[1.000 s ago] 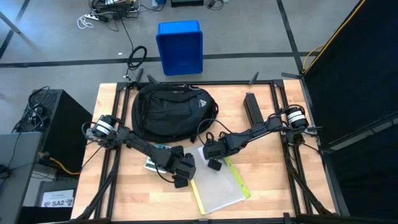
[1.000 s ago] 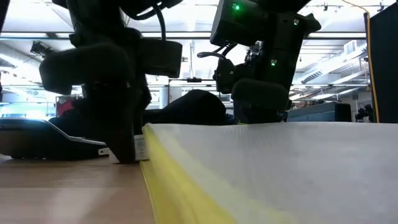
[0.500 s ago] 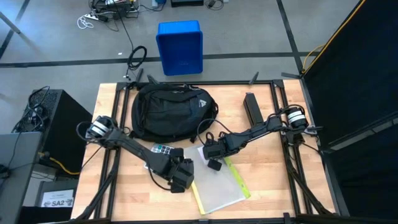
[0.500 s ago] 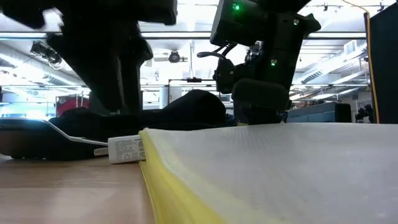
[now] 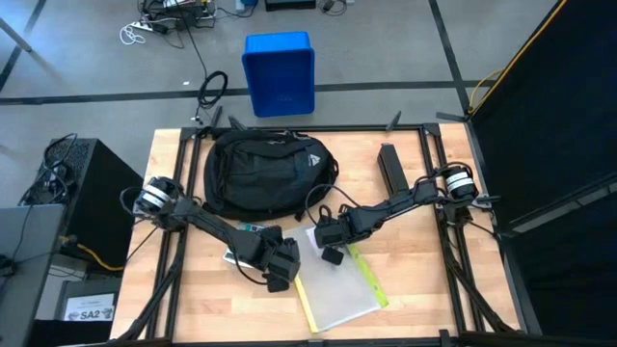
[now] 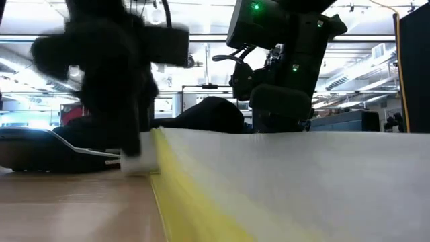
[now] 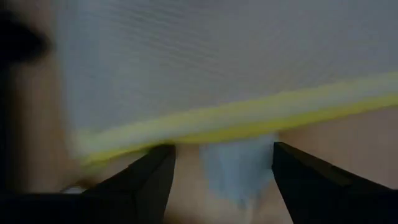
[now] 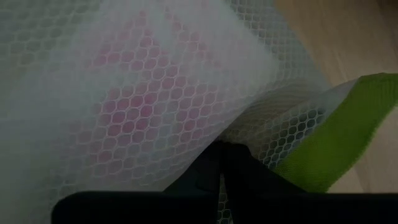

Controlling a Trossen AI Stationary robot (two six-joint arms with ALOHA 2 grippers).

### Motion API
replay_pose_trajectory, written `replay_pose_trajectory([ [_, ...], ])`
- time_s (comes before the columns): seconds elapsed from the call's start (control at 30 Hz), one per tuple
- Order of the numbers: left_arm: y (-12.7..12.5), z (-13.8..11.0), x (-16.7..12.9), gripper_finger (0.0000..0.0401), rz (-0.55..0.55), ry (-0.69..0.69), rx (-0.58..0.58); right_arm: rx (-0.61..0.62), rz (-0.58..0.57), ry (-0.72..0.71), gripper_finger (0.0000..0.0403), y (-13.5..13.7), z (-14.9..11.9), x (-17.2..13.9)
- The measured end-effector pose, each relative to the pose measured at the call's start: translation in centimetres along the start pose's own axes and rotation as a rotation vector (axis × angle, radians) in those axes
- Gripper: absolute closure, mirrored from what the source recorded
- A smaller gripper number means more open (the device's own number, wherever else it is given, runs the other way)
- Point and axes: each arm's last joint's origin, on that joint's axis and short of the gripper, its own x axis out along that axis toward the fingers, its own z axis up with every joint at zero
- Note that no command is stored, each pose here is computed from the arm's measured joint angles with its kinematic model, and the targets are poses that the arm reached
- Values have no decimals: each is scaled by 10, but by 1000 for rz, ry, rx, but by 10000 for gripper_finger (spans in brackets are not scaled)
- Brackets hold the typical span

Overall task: Unpack backpack
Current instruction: Remove the white charger adapter from the yellow zip bag

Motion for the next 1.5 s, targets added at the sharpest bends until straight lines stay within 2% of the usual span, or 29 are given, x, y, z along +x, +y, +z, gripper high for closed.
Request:
replay_pose_trajectory([
  [0.13, 0, 1, 4, 164, -60, -25, -8, -1, -1, -1, 403, 0, 0, 0],
  [0.5, 7, -5, 11, 171, 5, -41, 11, -2, 0, -4, 403, 1, 0, 0],
  [0.57, 6, -5, 11, 199, 5, -42, 12, -2, -1, -5, 403, 1, 0, 0],
  [0.7, 6, -5, 11, 318, -20, -32, 25, -2, 2, -6, 403, 1, 0, 0],
  [0.73, 6, -4, 11, 335, -34, -28, 31, -2, 2, -7, 403, 1, 0, 0],
  [0.9, 3, 0, 4, 332, -71, 28, 45, -2, 2, -7, 403, 1, 0, 0],
  [1.13, -20, 6, -46, 332, -27, 110, 135, -2, 2, -6, 403, 1, 0, 0],
  [1.23, -33, 2, -75, 332, 18, 97, 178, -2, 2, -6, 403, 1, 0, 0],
  [1.37, -49, -16, -106, 332, 4, 36, 207, -2, 2, -5, 402, 1, 0, 0],
  [1.5, -60, -46, -127, 332, -20, -29, 180, -2, 2, -4, 402, 1, 0, 0],
])
